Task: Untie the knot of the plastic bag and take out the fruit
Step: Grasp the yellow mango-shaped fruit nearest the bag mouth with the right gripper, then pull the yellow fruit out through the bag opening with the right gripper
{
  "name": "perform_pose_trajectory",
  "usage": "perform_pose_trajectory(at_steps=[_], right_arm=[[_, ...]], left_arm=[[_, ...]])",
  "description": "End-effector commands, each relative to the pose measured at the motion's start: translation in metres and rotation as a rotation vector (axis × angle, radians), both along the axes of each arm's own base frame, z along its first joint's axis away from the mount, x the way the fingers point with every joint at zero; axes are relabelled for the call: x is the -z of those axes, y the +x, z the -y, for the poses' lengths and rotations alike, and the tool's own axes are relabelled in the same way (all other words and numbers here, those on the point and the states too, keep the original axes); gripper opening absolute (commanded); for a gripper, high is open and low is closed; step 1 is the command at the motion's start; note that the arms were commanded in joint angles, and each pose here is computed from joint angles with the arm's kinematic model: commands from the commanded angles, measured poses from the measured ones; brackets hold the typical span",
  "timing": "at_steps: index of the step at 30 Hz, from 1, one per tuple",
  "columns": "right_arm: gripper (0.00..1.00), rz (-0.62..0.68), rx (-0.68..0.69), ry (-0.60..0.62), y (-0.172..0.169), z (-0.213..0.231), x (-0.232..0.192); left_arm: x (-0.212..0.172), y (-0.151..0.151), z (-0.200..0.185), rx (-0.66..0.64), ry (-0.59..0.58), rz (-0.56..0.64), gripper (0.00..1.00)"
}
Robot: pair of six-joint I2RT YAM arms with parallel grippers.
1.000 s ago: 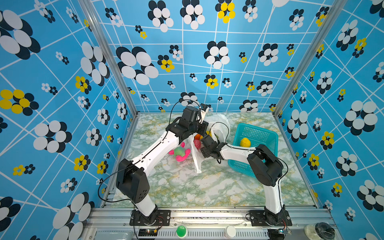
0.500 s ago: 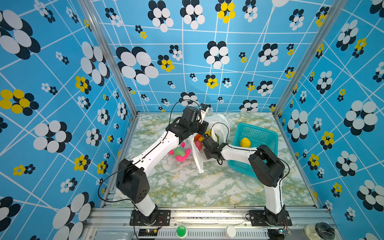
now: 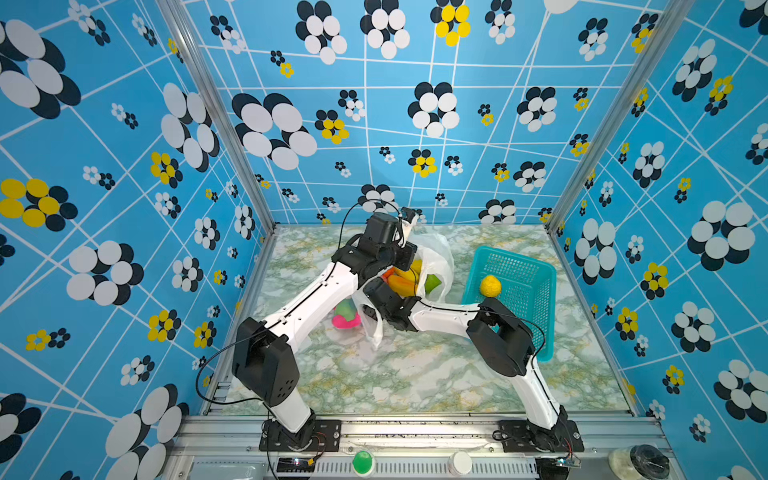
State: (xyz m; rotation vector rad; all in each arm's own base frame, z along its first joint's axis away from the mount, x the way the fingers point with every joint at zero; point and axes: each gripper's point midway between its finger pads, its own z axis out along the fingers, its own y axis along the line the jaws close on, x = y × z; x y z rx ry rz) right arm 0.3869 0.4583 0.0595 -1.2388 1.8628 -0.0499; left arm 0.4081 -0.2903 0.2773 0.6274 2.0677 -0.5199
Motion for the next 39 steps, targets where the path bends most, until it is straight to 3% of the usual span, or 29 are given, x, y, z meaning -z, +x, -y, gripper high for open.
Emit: perform_pose_trajectory(at_steps=[1, 22, 39], right_arm=[[0.02, 0.065, -0.164, -0.093, 0.001, -0.025, 0.009], [0.02, 0.228, -0.252, -0.351, 0.037, -0.058, 0.061], [0.0, 0.262, -0.251, -0.457, 0.053, -0.065, 0.088]], left_arm=[[-0.012, 0.0, 0.004, 0.016, -0.011, 0.026, 0.0], [-0.006, 0.018, 0.001, 0.001, -0.013, 0.007, 0.0], [-0.01, 0.017, -0.005, 0.007, -0.047, 0.0, 0.0]])
